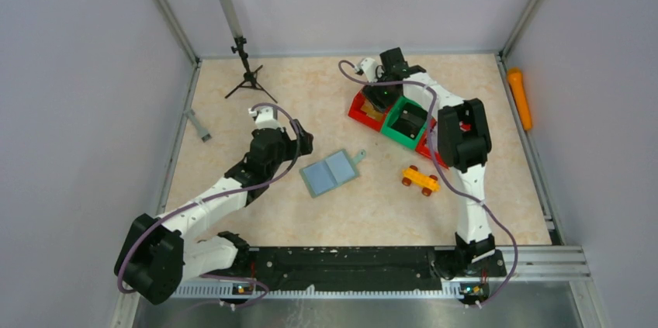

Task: Take the credit cards out of the card holder
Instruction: Place the credit card in the storage box.

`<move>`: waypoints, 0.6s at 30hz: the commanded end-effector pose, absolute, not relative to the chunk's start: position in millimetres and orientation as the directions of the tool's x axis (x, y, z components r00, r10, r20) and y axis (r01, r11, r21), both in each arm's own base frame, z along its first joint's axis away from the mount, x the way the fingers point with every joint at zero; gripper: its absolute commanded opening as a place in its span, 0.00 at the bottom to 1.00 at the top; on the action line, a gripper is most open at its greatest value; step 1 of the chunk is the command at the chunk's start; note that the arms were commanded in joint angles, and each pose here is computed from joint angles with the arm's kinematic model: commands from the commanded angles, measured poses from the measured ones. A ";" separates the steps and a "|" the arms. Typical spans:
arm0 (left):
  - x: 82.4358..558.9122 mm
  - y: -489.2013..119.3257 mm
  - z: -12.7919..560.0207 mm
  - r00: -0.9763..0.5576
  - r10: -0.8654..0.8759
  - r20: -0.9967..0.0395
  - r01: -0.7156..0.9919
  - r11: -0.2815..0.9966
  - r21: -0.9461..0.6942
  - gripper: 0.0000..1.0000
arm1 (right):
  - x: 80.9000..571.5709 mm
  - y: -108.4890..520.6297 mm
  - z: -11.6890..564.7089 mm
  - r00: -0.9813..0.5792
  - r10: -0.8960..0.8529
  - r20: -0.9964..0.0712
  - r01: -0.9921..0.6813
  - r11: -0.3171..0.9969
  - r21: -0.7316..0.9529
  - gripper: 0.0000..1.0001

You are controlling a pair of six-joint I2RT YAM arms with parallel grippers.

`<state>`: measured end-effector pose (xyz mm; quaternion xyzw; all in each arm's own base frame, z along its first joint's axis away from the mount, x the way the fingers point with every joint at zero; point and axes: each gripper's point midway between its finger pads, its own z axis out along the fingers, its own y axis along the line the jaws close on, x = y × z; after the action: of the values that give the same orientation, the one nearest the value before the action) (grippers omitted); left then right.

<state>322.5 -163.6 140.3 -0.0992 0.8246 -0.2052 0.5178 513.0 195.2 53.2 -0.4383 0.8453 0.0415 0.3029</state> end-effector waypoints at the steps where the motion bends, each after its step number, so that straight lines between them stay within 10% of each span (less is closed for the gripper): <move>1: 329.3 -168.4 155.8 -0.417 -0.393 -0.819 0.075 0.884 -0.462 0.96 | 543.6 185.6 86.7 -0.444 -0.663 -0.602 -0.651 0.701 -0.292 0.67; 5: 328.6 -171.7 155.9 -0.426 -0.382 -0.820 0.094 0.883 -0.460 0.96 | 546.8 190.6 108.3 -0.432 -0.613 -0.661 -0.613 0.738 -0.284 0.94; 18: 327.7 -171.9 153.0 -0.435 -0.360 -0.825 0.105 0.890 -0.443 0.98 | 514.5 237.1 203.9 -0.307 -0.595 -0.743 -0.387 0.791 -0.474 0.94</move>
<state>320.3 -167.8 139.5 -0.0860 0.8273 -0.2128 0.5127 526.4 214.7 127.1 -0.3637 0.8335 -0.0522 0.4125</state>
